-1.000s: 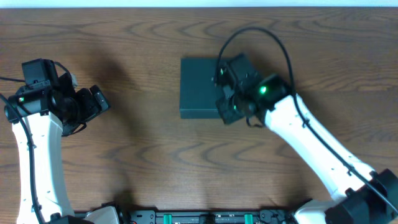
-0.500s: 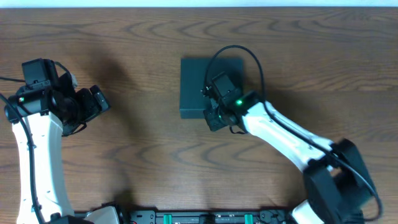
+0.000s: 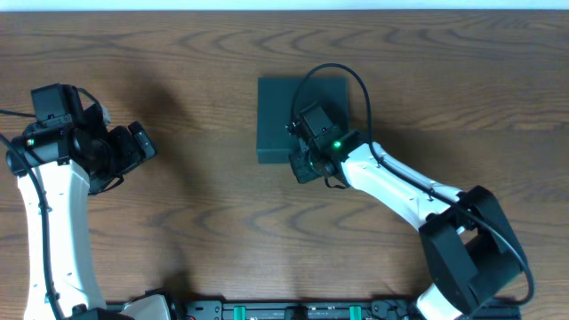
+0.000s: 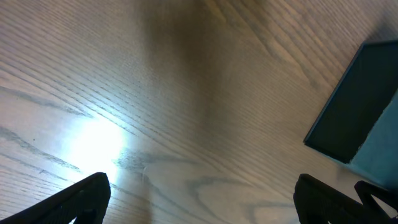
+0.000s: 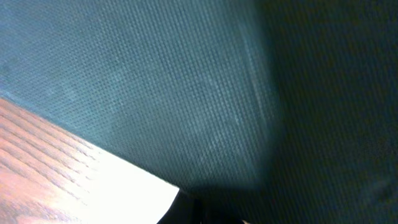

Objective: Pack container

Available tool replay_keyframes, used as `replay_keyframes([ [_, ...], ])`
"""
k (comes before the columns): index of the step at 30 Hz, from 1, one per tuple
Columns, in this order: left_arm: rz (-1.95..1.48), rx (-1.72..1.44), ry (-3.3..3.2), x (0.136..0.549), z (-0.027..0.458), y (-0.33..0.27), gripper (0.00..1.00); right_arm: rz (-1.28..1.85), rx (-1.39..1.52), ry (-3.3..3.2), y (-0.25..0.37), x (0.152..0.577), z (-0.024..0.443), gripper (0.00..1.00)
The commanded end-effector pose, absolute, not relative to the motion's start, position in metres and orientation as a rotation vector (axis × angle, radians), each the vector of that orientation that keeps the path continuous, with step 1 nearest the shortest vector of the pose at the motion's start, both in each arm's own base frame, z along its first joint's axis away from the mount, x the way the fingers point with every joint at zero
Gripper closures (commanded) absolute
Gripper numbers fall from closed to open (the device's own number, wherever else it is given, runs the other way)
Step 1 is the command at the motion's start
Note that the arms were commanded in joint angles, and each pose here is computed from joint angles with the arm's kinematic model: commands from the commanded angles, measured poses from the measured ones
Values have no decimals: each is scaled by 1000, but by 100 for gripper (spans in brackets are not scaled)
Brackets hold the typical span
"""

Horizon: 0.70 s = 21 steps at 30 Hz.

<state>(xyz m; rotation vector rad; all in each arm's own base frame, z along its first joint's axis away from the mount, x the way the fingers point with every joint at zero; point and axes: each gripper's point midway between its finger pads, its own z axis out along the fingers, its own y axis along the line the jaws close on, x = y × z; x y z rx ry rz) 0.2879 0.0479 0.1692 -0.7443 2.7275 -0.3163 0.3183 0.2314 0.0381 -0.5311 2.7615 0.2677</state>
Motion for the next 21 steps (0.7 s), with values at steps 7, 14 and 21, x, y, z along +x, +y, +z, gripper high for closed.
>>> replay_keyframes([
  [7,-313,-743,2733,288,168,49,5,393,-387,2451,189,341,174,99],
  [14,-313,-743,2733,288,168,49,5,404,-282,2305,91,330,241,99],
  [21,-313,-743,2734,288,167,49,5,296,-234,2047,57,290,274,99],
])
